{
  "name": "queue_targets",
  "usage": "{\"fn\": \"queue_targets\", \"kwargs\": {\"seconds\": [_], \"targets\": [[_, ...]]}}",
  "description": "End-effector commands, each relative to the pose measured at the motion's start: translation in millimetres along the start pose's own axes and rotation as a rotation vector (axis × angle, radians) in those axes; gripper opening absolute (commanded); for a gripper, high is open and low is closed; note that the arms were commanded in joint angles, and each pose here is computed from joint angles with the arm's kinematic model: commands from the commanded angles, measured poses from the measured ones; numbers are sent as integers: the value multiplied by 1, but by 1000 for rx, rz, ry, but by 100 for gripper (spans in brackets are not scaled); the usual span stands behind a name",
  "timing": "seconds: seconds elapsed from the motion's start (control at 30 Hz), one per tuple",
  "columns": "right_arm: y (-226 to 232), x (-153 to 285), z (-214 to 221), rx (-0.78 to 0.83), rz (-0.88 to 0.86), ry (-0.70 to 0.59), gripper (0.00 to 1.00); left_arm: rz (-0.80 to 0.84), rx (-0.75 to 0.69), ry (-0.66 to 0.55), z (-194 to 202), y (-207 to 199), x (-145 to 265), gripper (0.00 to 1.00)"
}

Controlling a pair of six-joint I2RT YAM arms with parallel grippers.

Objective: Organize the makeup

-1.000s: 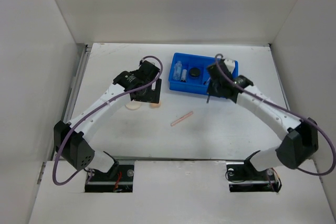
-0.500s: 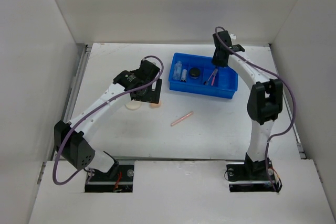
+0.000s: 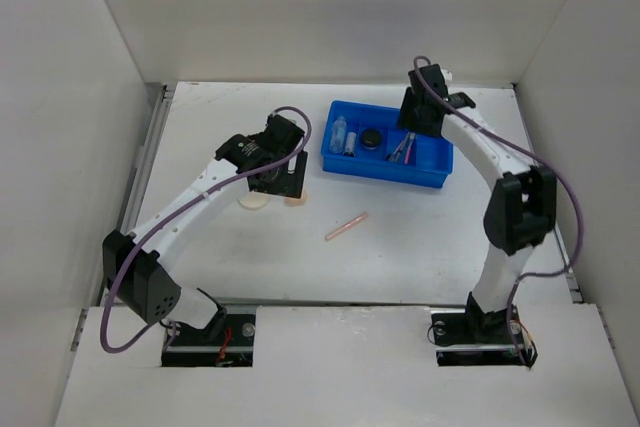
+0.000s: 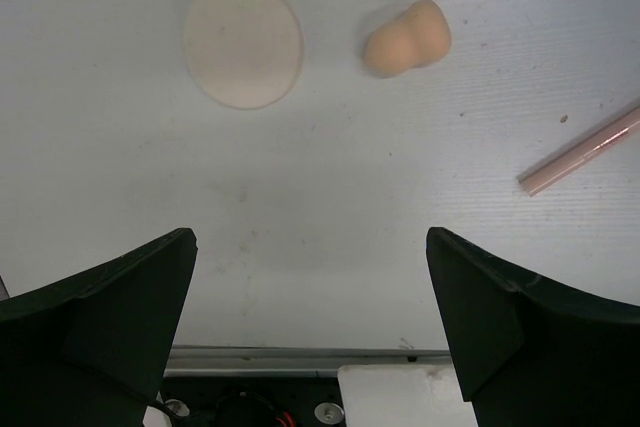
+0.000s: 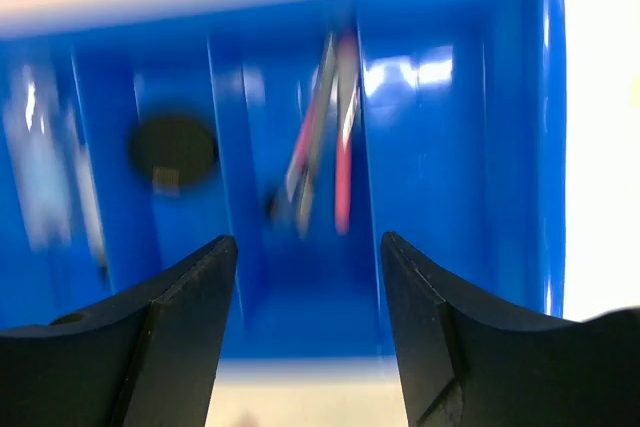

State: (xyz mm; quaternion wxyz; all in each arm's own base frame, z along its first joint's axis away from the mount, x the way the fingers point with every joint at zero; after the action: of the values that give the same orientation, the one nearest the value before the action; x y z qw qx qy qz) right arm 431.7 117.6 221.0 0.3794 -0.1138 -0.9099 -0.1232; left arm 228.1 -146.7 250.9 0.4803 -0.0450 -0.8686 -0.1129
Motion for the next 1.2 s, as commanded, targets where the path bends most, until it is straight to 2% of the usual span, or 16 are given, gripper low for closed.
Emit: {"fn": "queue_targets", "kwargs": {"seconds": [0.0,0.07,0.13,0.17,0.3,0.53,0.67,0.93,1.17], "targets": [[13,70,23,-75,-149,-13,66,-25,17,-62,-6,11,20,99],[14,92,76,-53,-208,80,66,-22,29,-69,-4,12,23,99],[19,104,110,-55,-236,136,66,-22,29,-69,-3,12,21,99],[22,110,142,2,-241,183,66,-19,43,-77,-3,12,23,99],[30,130,191,42,-254,259,67,-10,43,-74,3,13,23,99],[69,115,214,-175,-251,443,69,-19,43,-77,6,16,26,99],[80,89,238,-271,-139,551,66,-22,50,-95,9,20,30,99],[87,75,243,-329,-50,488,64,-39,41,-75,22,24,28,99],[87,56,253,-291,83,460,55,-48,41,-78,25,25,26,99]]}}
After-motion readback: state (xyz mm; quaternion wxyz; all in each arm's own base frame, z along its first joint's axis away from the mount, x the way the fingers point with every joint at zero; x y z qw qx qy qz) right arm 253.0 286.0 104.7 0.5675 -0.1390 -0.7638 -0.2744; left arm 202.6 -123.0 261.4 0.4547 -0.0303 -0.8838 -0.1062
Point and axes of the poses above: each gripper's point midway between its finger pads, its own x axis back along the fingers, its own y axis along the line the jaws close on, z = x × y, the point moved 8 cm from there along x, back along the fingers, and after that the axes turned 3 degrees about -x, right-handed, at the moved point
